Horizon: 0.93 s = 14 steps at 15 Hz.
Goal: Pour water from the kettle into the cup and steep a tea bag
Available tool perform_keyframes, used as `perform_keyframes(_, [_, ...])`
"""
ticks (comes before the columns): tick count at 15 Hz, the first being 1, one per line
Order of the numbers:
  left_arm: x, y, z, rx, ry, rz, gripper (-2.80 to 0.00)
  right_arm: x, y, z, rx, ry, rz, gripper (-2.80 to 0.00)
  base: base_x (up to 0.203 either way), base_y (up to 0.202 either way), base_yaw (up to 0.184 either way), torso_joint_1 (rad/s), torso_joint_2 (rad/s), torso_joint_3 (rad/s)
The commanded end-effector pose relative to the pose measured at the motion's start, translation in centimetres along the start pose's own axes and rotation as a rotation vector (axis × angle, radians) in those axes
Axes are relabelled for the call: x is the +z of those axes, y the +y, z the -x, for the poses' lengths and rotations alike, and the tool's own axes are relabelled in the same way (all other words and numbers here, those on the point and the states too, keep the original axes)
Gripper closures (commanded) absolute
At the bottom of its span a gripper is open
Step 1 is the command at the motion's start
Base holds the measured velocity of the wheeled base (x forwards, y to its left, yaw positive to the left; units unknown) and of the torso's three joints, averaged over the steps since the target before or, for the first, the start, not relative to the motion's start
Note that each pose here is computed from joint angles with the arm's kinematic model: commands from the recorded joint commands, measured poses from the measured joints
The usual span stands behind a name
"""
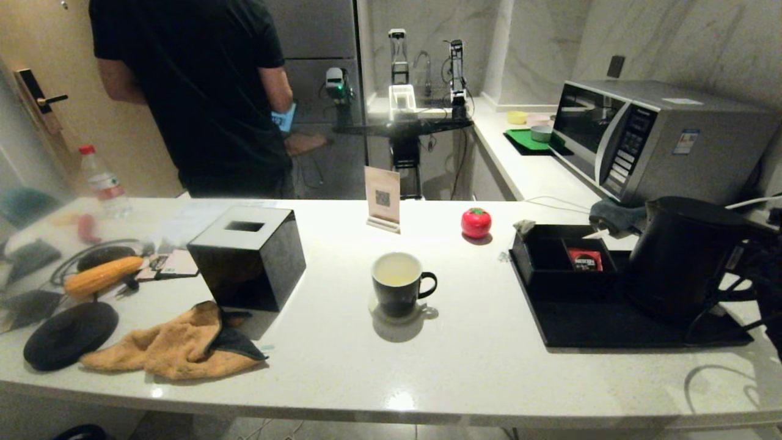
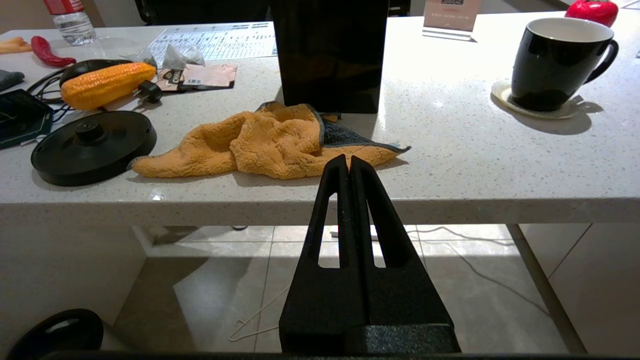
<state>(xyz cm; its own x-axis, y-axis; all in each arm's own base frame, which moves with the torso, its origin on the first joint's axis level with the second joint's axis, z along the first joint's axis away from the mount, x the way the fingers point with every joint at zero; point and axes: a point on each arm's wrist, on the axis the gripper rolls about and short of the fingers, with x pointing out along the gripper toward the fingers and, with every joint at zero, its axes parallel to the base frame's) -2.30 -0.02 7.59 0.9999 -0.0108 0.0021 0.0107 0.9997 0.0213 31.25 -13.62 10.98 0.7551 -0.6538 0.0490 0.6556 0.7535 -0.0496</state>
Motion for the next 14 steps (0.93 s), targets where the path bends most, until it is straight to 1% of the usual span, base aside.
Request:
perform_keyframes(1, [0.0,0.0,0.0,0.0,0.001,0.0,0.0,-0.19,0.85,0.08,0.028,-0.022,-0.008,0.0,0.0,0.0,0.0,0.0,0.0,0.0])
perform_keyframes(2, [0.0,0.0,0.0,0.0,0.001,0.0,0.0,-0.1,1.22,0.23,0.049,-0.046,-0.013,0.0,0.0,0.0,0.0,0.0,0.0,0.0])
perform_keyframes(4, [0.0,0.0,0.0,0.0,0.001,0.0,0.0,-0.21,1.72,0.39,0.065,-0.051,-0.01,0.0,0.0,0.0,0.0,0.0,0.0,0.0])
perform_keyframes(8, [0.0,0.0,0.0,0.0,0.001,0.0,0.0,-0.67,1.68,0.83,0.068,-0.029,-0.002,0.0,0.0,0.0,0.0,0.0,0.0,0.0])
perform_keyframes(14, [0.0,0.0,0.0,0.0,0.001,0.0,0.0,-0.95,1.66,0.79,0.064,-0.025,-0.001,0.0,0.0,0.0,0.0,0.0,0.0,0.0])
